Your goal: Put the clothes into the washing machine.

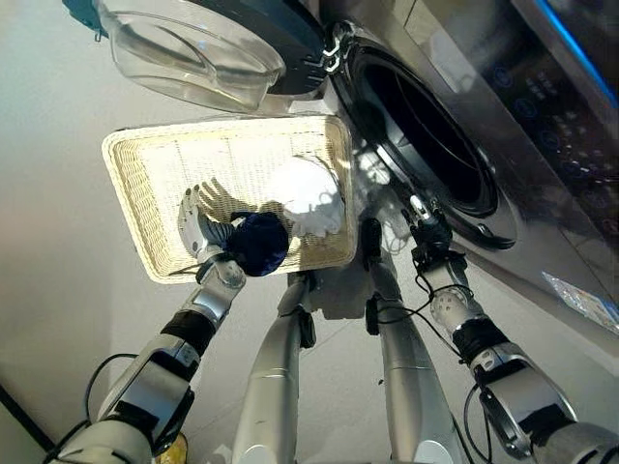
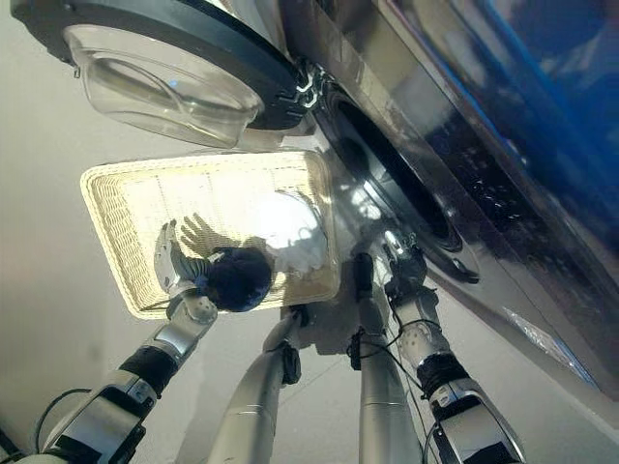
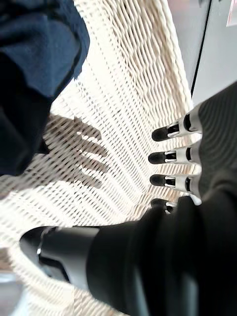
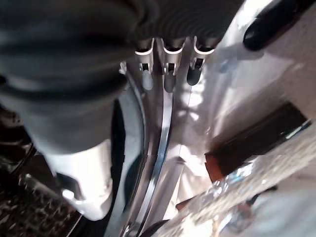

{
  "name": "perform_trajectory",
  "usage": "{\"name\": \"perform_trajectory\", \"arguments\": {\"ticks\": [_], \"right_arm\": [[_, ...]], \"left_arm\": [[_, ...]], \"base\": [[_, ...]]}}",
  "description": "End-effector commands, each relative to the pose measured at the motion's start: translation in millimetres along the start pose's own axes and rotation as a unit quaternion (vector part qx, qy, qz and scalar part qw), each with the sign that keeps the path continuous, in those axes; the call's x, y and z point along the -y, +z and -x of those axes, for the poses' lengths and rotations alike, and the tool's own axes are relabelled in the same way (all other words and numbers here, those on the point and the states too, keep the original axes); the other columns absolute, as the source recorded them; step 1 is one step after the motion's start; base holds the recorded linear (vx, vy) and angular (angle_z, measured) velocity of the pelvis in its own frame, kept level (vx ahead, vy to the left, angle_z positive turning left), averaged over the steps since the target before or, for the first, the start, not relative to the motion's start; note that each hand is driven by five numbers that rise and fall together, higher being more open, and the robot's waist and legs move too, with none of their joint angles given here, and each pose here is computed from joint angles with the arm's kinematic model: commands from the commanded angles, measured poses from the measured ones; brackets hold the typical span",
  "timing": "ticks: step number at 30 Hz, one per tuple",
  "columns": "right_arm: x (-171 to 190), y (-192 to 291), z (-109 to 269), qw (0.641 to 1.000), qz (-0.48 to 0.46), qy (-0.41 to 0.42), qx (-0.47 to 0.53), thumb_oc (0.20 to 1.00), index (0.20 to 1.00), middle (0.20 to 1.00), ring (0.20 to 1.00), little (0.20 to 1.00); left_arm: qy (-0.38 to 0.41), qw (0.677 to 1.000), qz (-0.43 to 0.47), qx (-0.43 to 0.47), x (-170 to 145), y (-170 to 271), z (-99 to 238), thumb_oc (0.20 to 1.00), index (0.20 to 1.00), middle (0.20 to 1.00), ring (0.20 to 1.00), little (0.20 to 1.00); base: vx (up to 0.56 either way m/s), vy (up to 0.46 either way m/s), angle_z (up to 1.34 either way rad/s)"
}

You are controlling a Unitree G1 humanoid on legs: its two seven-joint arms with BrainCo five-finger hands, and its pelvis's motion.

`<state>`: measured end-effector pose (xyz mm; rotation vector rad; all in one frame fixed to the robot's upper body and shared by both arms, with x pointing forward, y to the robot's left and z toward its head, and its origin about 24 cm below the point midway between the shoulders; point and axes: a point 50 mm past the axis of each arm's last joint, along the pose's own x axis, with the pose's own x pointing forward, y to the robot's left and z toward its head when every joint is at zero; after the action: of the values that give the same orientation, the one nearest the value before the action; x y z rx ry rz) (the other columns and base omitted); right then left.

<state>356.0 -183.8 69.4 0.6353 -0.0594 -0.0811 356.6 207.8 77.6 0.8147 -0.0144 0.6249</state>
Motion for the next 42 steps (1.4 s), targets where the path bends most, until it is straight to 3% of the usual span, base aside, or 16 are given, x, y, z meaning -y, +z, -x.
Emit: {"name": "perform_trajectory", "arguments": {"ticks": [1,3,6,13,15,18,19,21,23,24,25,27,28,33,42], "right_arm": [[-15.8,0.3,-0.7,0.999,0.033,0.035,0.000,1.000,1.000,1.000,1.000,1.000],[-11.1,0.7,-0.3,0.998,0.056,0.038,-0.011,1.000,1.000,1.000,1.000,1.000],[-10.0,1.5,-1.4,0.996,0.071,0.044,-0.020,1.000,1.000,1.000,1.000,1.000],[-10.9,0.6,-1.3,0.994,0.092,0.050,-0.028,1.000,1.000,1.000,1.000,1.000],[-16.9,-1.6,-0.8,0.992,0.109,0.057,-0.036,1.000,1.000,1.000,1.000,1.000],[-21.4,-2.8,-1.0,0.990,0.121,0.063,-0.036,1.000,1.000,1.000,1.000,1.000],[-23.1,-2.8,-1.2,0.989,0.126,0.065,-0.034,1.000,1.000,1.000,1.000,1.000],[-24.5,-2.9,-1.0,0.989,0.128,0.066,-0.034,1.000,1.000,1.000,1.000,1.000],[-27.5,-2.9,-0.5,0.989,0.130,0.068,-0.035,1.000,1.000,1.000,1.000,1.000],[-27.6,-2.8,-0.4,0.989,0.130,0.068,-0.035,1.000,1.000,1.000,1.000,1.000],[-27.4,-3.0,0.3,0.988,0.131,0.069,-0.035,1.000,1.000,1.000,1.000,1.000],[-27.8,-4.0,0.9,0.988,0.131,0.069,-0.035,1.000,1.000,1.000,1.000,1.000],[-28.0,-4.0,0.9,0.988,0.131,0.069,-0.035,1.000,1.000,1.000,1.000,1.000],[-28.2,-7.2,2.7,0.988,0.132,0.071,-0.039,1.000,1.000,1.000,1.000,1.000],[-25.5,-10.2,7.4,0.990,0.119,0.067,-0.034,1.000,1.000,1.000,1.000,1.000]], "left_arm": [[-0.043,0.995,-0.083,-0.045,-7.0,-31.5,-5.3,1.000,1.000,1.000,1.000,1.000],[-0.117,0.981,-0.125,-0.090,0.7,-50.4,-0.6,1.000,1.000,1.000,1.000,1.000],[-0.161,0.969,-0.147,-0.119,4.0,-62.5,1.9,1.000,1.000,1.000,1.000,1.000],[-0.203,0.959,-0.137,-0.140,8.5,-65.9,3.1,1.000,1.000,1.000,1.000,1.000],[-0.299,0.933,-0.092,-0.179,20.9,-60.9,6.6,1.000,1.000,1.000,1.000,1.000],[-0.314,0.931,-0.072,-0.173,26.1,-52.8,8.0,1.000,1.000,1.000,1.000,1.000],[-0.322,0.929,-0.065,-0.169,28.0,-48.7,8.2,0.881,0.881,0.881,0.881,0.881],[-0.326,0.929,-0.060,-0.166,29.0,-46.3,8.4,0.856,0.856,0.856,0.856,0.856],[-0.330,0.930,-0.051,-0.154,29.4,-39.5,6.9,0.639,0.639,0.639,0.639,0.639],[-0.329,0.930,-0.051,-0.153,29.2,-38.8,6.5,0.639,0.639,0.639,0.639,0.639],[-0.326,0.932,-0.056,-0.145,28.6,-37.0,5.5,0.589,0.589,0.589,0.589,0.589],[-0.317,0.937,-0.061,-0.132,27.4,-32.6,3.2,0.263,0.263,0.263,0.263,0.263],[-0.314,0.939,-0.061,-0.130,27.1,-31.9,2.7,0.200,0.200,0.200,0.200,0.200],[-0.239,0.968,-0.024,-0.077,17.3,-11.1,-10.7,0.200,0.200,0.200,0.200,0.200],[-0.129,0.991,0.031,-0.013,-3.9,9.2,-23.4,0.200,0.200,0.200,0.200,0.200]], "base": [[-0.01,0.073,-0.04],[0.00,0.114,-0.11],[-0.01,0.093,-0.07],[-0.01,0.055,-0.07],[-0.02,0.102,0.00],[-0.01,0.004,-0.05],[-0.01,0.003,-0.11],[-0.01,0.005,-0.04],[0.00,0.000,0.00],[0.00,0.000,0.00],[0.00,0.000,0.00],[0.00,0.000,0.00],[0.00,0.000,0.00],[0.00,-0.003,0.02],[-0.01,-0.038,0.01]]}}
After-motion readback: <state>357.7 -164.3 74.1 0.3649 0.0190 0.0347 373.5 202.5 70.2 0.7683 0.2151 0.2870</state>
